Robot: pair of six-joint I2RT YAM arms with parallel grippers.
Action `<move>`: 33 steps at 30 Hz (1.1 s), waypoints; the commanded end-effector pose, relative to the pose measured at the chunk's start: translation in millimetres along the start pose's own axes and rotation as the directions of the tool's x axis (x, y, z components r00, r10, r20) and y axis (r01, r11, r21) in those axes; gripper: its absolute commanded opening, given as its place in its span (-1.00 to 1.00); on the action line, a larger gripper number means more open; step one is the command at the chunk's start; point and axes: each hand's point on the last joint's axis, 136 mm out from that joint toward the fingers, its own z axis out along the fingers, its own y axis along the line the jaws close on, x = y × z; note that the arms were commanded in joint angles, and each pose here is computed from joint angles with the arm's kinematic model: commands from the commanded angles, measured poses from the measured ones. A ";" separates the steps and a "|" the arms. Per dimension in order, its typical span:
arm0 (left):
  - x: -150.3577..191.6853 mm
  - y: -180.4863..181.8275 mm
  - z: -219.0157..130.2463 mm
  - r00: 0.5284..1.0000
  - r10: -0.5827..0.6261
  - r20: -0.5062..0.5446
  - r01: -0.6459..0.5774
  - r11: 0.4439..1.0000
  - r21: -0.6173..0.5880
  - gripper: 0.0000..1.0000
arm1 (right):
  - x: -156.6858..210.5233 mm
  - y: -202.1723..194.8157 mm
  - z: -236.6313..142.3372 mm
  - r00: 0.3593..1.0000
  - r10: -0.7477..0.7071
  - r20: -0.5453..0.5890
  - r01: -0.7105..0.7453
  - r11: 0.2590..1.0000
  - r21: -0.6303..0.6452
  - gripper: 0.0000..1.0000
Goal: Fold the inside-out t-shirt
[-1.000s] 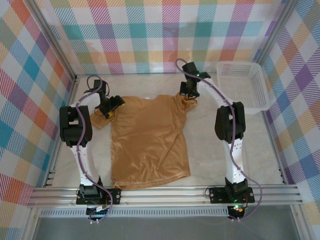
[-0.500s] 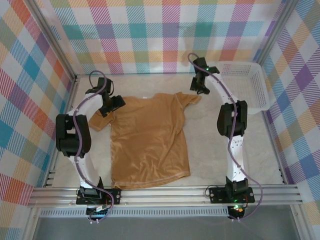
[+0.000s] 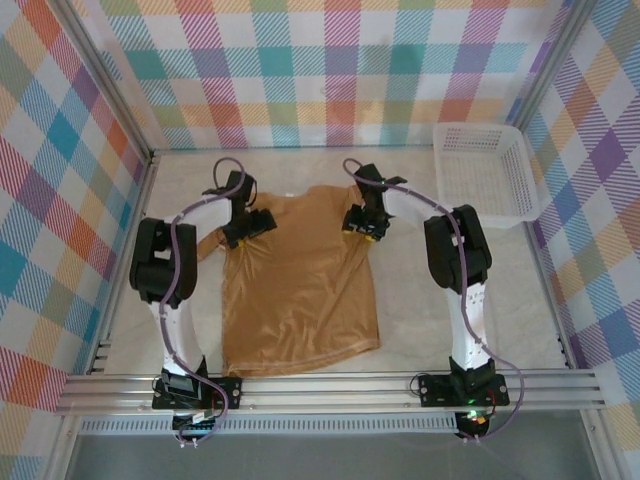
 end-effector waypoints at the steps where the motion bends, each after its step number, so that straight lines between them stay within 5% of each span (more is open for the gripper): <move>1: -15.3 2.1 39.8 0.999 0.020 -0.032 -0.021 0.998 -0.052 0.78 | -34.8 -36.1 25.0 0.996 0.088 0.027 -0.090 0.994 0.062 0.15; 9: -91.2 -40.0 68.4 0.997 0.031 0.077 -0.030 0.999 -0.011 0.77 | -127.5 -26.1 35.6 0.990 0.001 0.141 -0.004 1.000 0.024 0.13; 14: -123.9 -61.8 24.7 0.981 0.057 0.186 -0.063 0.998 0.026 0.77 | -143.6 -6.8 -11.1 0.986 -0.041 0.164 0.042 0.999 -0.006 0.14; 18: -113.4 -67.8 -23.1 0.971 0.061 0.230 -0.075 0.996 0.054 0.75 | -116.7 3.9 -61.9 0.982 -0.067 0.175 0.075 0.996 -0.038 0.14; 23: -55.0 -70.4 -73.5 0.966 0.093 0.243 -0.117 0.989 0.086 0.75 | -42.5 -11.5 -101.5 0.980 -0.074 0.186 0.086 0.995 -0.054 0.14; 28: 25.1 -62.9 -93.5 0.967 0.135 0.218 -0.168 0.975 0.143 0.75 | 50.1 -50.4 -101.0 0.992 -0.066 0.106 0.065 0.998 0.013 0.12; 33: 71.6 -39.1 -99.0 0.972 0.122 0.203 -0.158 0.972 0.175 0.75 | 99.9 -62.0 -87.7 0.998 -0.013 0.056 0.013 1.000 0.005 -0.09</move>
